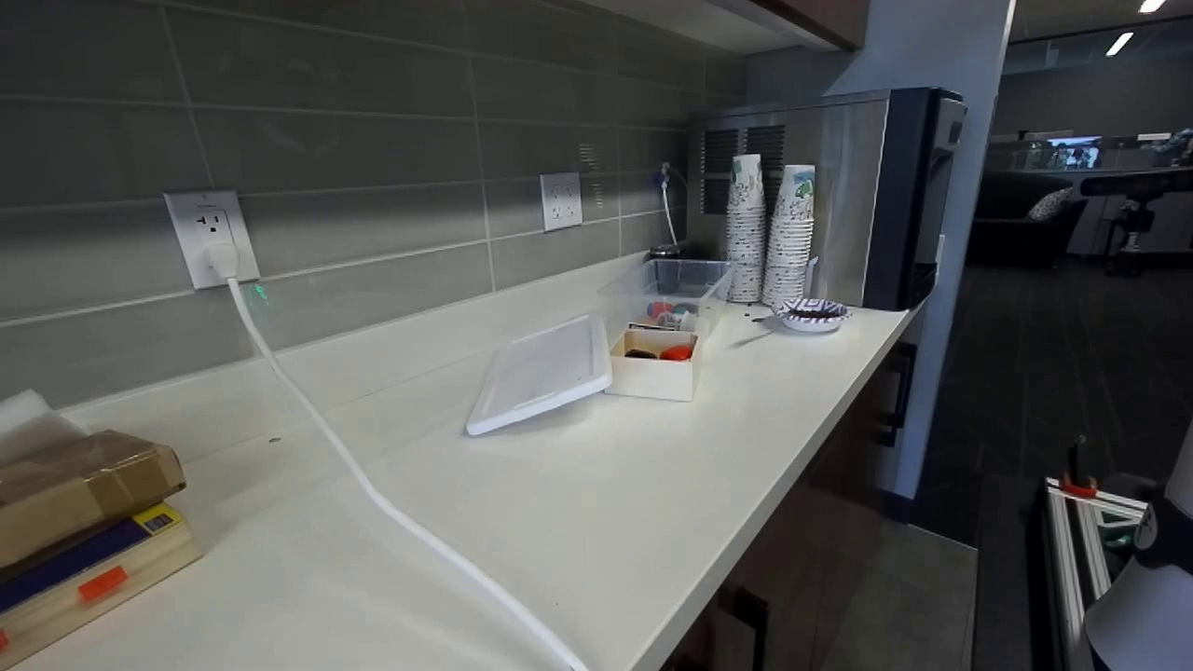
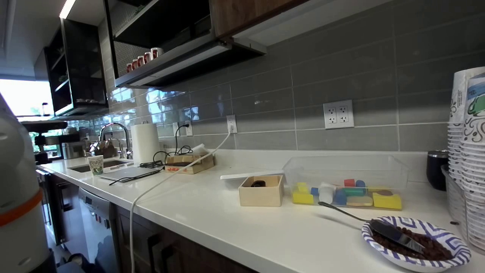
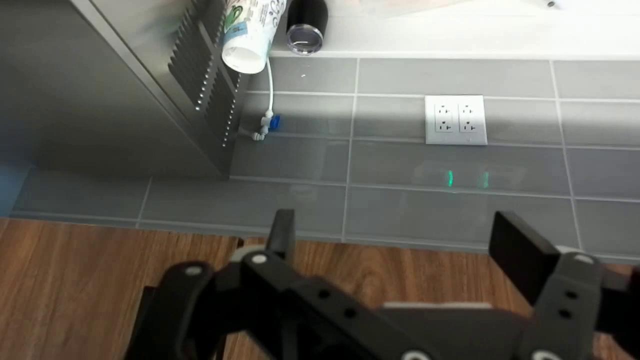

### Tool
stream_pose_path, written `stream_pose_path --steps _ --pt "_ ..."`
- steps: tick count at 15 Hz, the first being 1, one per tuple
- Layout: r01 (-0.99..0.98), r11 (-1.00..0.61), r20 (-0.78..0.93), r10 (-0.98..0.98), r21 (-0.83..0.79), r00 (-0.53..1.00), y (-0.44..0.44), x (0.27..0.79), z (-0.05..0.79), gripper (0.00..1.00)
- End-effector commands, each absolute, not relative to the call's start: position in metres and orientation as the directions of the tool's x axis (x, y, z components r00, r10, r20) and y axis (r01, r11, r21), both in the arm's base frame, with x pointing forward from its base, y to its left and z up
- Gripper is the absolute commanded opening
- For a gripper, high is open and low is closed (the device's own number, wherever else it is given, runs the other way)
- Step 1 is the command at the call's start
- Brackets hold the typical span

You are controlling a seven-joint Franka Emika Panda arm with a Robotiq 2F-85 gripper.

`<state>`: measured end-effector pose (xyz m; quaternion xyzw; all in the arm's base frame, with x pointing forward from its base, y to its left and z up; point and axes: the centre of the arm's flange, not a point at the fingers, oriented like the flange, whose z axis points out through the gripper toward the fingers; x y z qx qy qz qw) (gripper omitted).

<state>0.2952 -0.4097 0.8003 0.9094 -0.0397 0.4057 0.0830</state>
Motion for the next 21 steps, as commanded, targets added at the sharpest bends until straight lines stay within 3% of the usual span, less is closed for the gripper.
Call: stream_pose_path --steps 1,13,21 --pt "-0.12 -0.982 0.763 0.033 0.144 0.646 -0.438 0.312 0.83 1.0" --pt "-0.02 -0.986 0.816 0.124 0.164 0.565 -0.464 0.367 0.85 1.0" --pt "-0.117 -0.987 0.877 0.044 0.113 0.479 -0.482 0.373 0.859 1.0"
